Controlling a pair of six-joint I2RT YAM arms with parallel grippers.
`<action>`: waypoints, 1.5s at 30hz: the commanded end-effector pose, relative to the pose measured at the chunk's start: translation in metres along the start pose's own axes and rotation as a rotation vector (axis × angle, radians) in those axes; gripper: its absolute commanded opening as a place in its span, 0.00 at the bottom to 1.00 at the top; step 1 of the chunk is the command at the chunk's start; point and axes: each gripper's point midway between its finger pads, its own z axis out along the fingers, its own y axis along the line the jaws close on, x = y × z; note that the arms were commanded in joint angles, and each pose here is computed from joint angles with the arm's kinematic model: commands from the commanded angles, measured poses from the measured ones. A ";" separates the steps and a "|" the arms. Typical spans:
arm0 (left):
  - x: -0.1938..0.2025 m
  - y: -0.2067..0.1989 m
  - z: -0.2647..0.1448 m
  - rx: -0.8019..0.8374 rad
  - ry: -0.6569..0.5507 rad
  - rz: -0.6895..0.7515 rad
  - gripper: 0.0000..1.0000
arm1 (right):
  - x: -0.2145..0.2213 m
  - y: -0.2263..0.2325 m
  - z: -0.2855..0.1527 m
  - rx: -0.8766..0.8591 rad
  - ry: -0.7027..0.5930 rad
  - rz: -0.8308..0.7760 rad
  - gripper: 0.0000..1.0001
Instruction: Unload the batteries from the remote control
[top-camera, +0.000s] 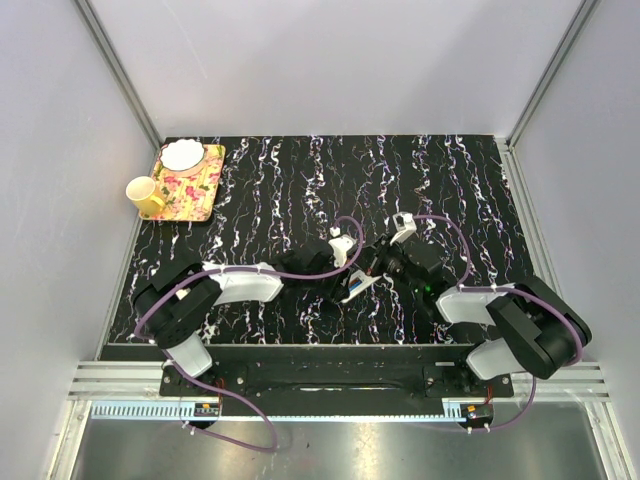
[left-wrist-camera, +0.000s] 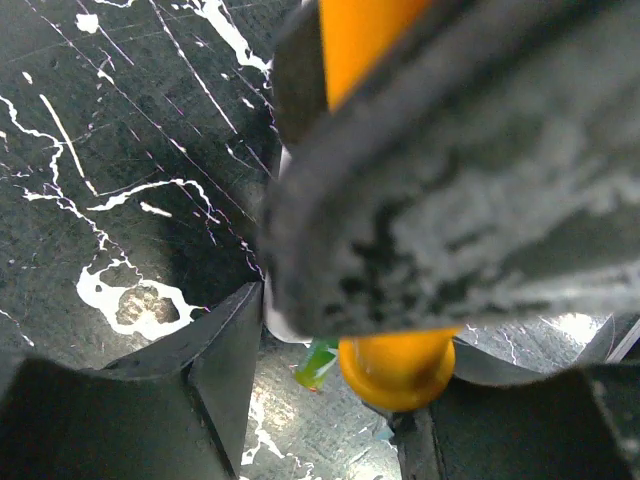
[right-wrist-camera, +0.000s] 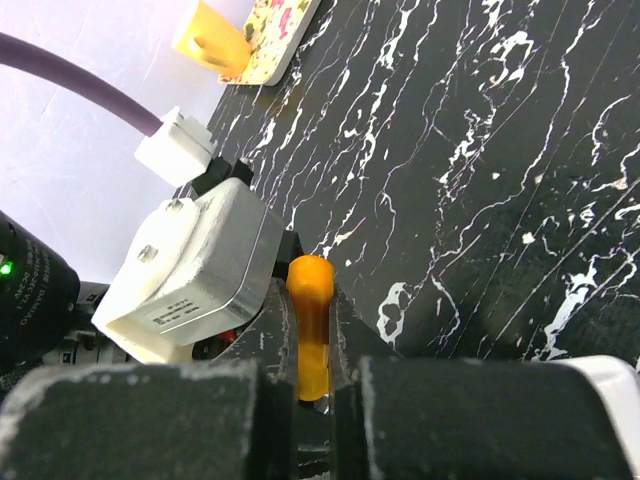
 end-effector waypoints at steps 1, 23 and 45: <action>0.020 0.016 0.008 -0.052 0.054 -0.005 0.00 | 0.006 0.022 -0.005 -0.097 0.030 0.039 0.00; -0.044 -0.002 -0.020 -0.005 -0.140 0.000 0.73 | -0.013 0.009 -0.010 -0.007 0.008 -0.068 0.00; -0.063 -0.002 -0.023 0.175 -0.192 -0.047 0.63 | -0.056 -0.026 -0.042 0.255 -0.086 -0.264 0.00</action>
